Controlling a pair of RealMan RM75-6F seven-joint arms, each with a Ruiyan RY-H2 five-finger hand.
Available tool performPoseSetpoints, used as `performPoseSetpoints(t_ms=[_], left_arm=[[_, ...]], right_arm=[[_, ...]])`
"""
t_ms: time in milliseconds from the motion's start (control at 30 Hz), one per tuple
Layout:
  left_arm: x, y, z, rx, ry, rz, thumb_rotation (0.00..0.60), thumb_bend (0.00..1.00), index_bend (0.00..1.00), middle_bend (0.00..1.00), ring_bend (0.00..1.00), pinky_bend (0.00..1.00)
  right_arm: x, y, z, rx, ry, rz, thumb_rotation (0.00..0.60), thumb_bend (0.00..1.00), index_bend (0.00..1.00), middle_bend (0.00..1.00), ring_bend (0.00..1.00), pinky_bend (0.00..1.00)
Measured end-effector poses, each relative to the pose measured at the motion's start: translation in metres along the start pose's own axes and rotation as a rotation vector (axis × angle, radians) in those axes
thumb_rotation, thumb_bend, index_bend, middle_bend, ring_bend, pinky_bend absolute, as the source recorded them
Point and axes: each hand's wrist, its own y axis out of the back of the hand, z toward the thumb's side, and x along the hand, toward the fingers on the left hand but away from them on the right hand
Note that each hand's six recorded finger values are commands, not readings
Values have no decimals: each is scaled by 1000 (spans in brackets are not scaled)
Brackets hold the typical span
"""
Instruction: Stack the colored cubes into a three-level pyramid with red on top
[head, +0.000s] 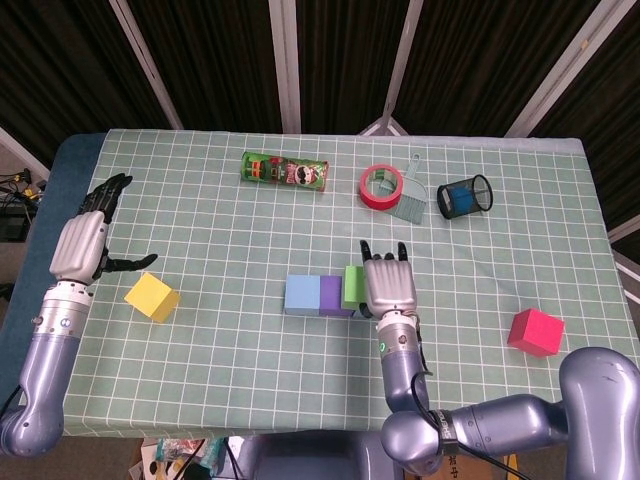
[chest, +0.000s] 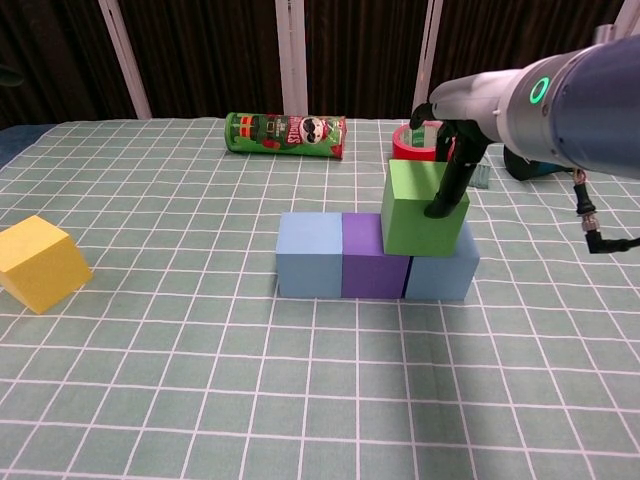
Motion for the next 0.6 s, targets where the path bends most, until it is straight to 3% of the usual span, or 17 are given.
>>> performPoseSetpoints(t_ms=[600], left_arm=[[0,1,0,-1,-2,2,600,102,0,22,0,0]], right_arm=[[2,0,1,1,2,-3,600,270,0,442,256,0]])
